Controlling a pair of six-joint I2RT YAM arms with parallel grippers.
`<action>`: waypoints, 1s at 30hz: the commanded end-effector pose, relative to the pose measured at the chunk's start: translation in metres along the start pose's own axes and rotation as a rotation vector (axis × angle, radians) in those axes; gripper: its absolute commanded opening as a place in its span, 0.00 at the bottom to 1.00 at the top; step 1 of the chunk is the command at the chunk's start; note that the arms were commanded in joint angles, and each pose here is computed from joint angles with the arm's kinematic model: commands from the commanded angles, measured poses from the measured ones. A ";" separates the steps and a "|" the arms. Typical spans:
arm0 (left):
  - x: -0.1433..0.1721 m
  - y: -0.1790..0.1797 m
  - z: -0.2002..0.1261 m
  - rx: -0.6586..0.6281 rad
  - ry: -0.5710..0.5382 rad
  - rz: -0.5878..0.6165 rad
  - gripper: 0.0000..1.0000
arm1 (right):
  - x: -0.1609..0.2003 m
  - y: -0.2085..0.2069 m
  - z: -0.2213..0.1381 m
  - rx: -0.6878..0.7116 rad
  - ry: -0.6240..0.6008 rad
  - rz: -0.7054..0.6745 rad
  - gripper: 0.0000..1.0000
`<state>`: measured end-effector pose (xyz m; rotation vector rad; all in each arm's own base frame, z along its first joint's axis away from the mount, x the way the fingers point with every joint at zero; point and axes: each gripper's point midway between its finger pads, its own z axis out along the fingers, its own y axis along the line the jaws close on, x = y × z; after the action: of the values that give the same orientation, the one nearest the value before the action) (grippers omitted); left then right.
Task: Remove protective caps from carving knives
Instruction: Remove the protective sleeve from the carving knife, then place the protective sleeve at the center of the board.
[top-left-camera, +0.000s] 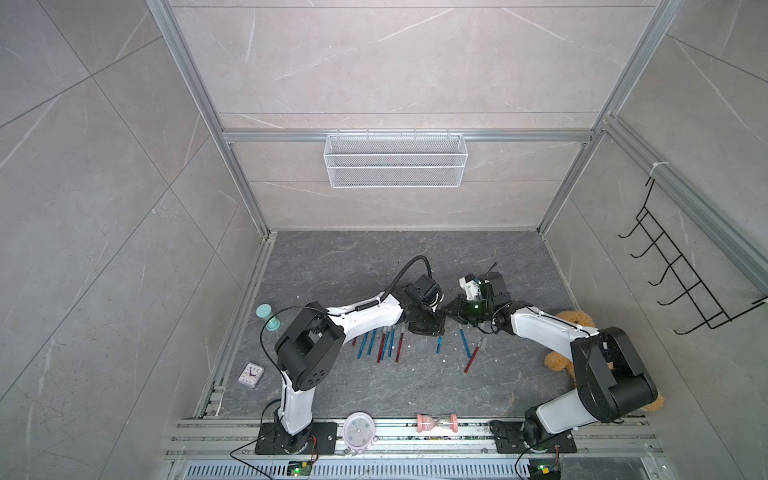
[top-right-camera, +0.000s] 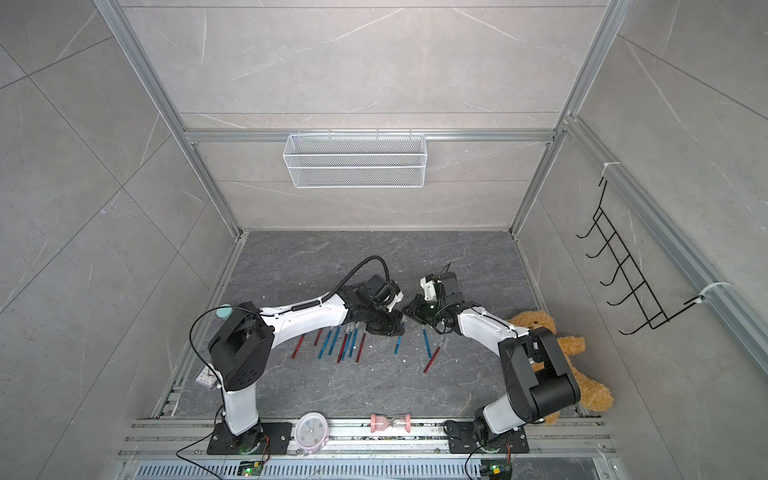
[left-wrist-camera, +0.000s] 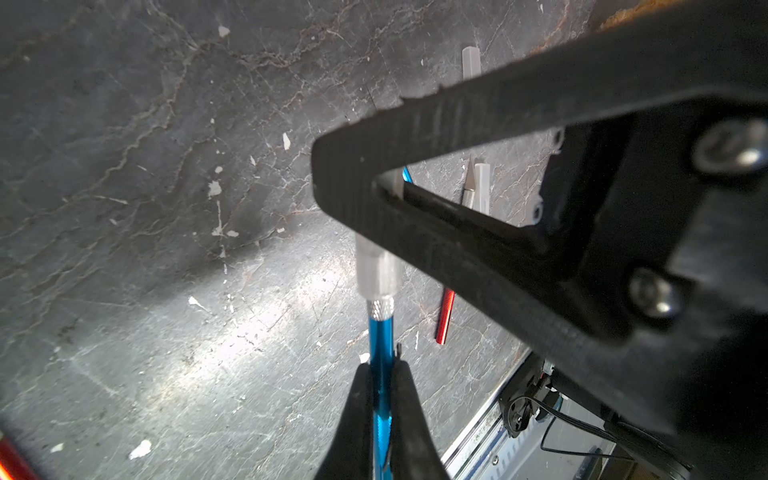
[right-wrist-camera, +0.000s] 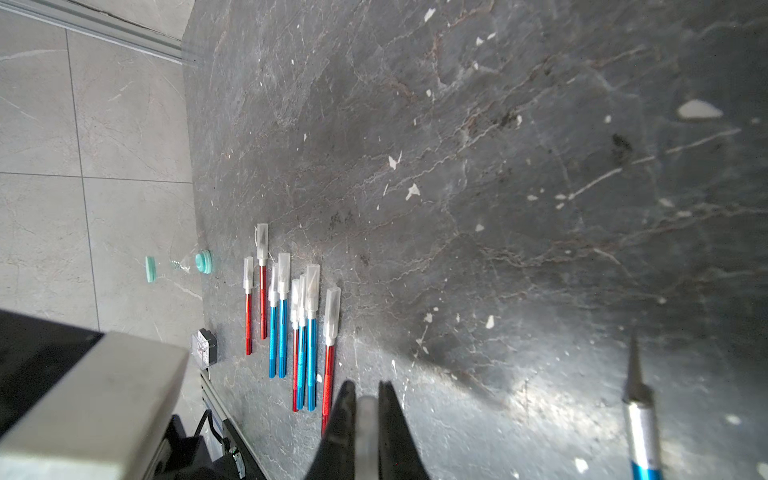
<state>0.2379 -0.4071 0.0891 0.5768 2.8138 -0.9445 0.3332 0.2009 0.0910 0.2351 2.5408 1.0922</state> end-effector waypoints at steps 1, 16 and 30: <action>0.009 -0.020 -0.017 0.052 0.017 0.056 0.04 | -0.024 0.009 -0.001 0.007 -0.073 -0.030 0.10; 0.020 -0.017 -0.015 0.044 0.042 0.063 0.04 | -0.046 0.012 -0.006 0.011 -0.122 -0.029 0.09; 0.020 -0.014 -0.019 0.022 0.028 0.059 0.04 | -0.066 -0.011 -0.040 0.047 -0.161 0.002 0.08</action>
<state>0.2173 -0.4018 0.0869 0.6322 2.8485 -0.9409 0.3780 0.1617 0.1117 0.3388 2.4348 0.9944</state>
